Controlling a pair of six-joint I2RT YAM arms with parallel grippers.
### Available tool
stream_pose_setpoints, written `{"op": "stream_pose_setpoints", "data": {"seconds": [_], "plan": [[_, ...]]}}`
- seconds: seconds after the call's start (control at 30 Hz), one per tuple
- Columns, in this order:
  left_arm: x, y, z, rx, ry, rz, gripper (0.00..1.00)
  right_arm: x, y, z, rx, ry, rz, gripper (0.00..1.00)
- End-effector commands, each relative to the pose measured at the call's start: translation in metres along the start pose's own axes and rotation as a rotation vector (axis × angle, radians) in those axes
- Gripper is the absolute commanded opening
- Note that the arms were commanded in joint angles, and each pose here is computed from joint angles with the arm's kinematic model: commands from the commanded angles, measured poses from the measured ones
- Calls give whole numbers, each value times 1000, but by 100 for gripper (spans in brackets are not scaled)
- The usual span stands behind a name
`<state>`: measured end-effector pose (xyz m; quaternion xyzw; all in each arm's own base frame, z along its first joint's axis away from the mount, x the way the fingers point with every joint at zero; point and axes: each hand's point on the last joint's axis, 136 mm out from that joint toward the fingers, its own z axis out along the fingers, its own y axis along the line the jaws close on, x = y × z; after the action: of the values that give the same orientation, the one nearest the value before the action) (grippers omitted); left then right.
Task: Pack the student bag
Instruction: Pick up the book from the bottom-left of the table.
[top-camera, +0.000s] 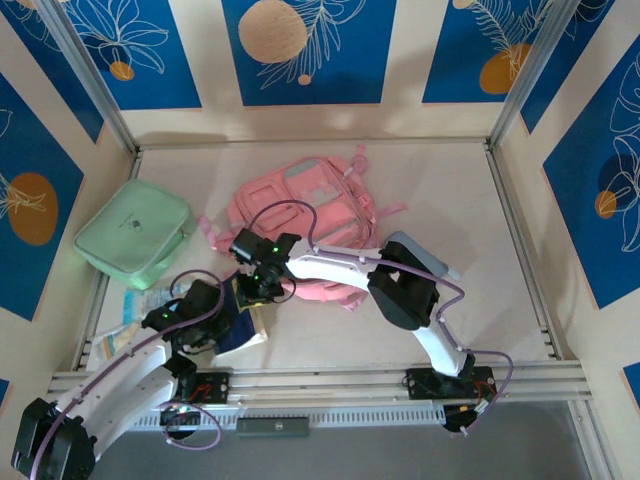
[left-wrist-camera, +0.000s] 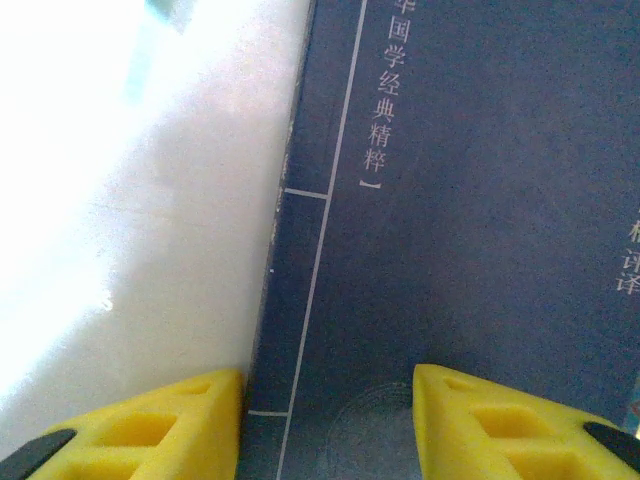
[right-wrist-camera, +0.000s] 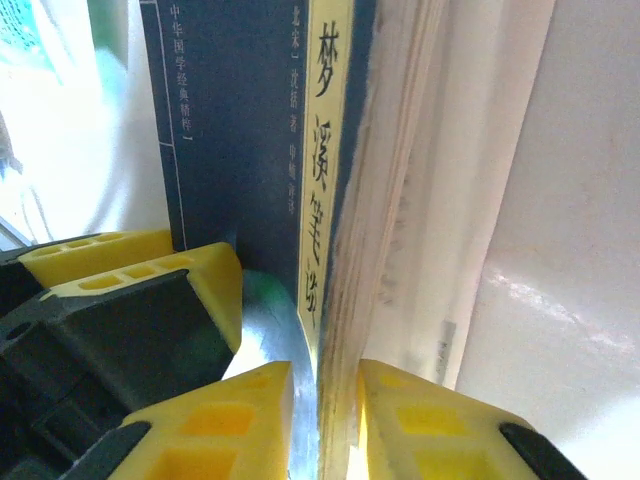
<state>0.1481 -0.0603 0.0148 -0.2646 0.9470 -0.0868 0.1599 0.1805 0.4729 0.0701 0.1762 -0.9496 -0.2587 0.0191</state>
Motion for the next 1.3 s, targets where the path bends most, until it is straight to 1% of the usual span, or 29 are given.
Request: {"op": "stream_pose_setpoints", "data": {"seconds": [0.0, 0.3, 0.6, 0.7, 0.77, 0.9, 1.03, 1.13, 1.27], "plan": [[9, -12, 6, 70, 51, 8, 47, 9, 17, -6, -67, 25, -20, 21], [7, -21, 2, 104, 54, 7, 46, 9, 13, 2, -54, 34, -15, 21], [3, -27, -8, 134, 37, 3, 46, 8, 24, -10, -91, 17, -20, 7], [-1, -28, -17, 131, 25, 14, 53, 9, 28, -19, -102, 5, -24, 3], [-8, -31, -28, 140, -4, 22, 66, 7, 33, -33, -117, -28, -23, 0], [-22, -41, -57, 189, -64, 33, 75, 7, 43, -64, -163, -97, -24, 0], [-40, -54, -98, 237, -134, 82, 79, 10, 52, -100, -213, -153, -54, 0], [-50, -66, -128, 277, -166, 129, 82, 13, 47, -130, -197, -202, -63, 0], [-60, -92, -170, 393, -210, 196, 84, 14, 37, -171, -256, -242, -57, 0]]}}
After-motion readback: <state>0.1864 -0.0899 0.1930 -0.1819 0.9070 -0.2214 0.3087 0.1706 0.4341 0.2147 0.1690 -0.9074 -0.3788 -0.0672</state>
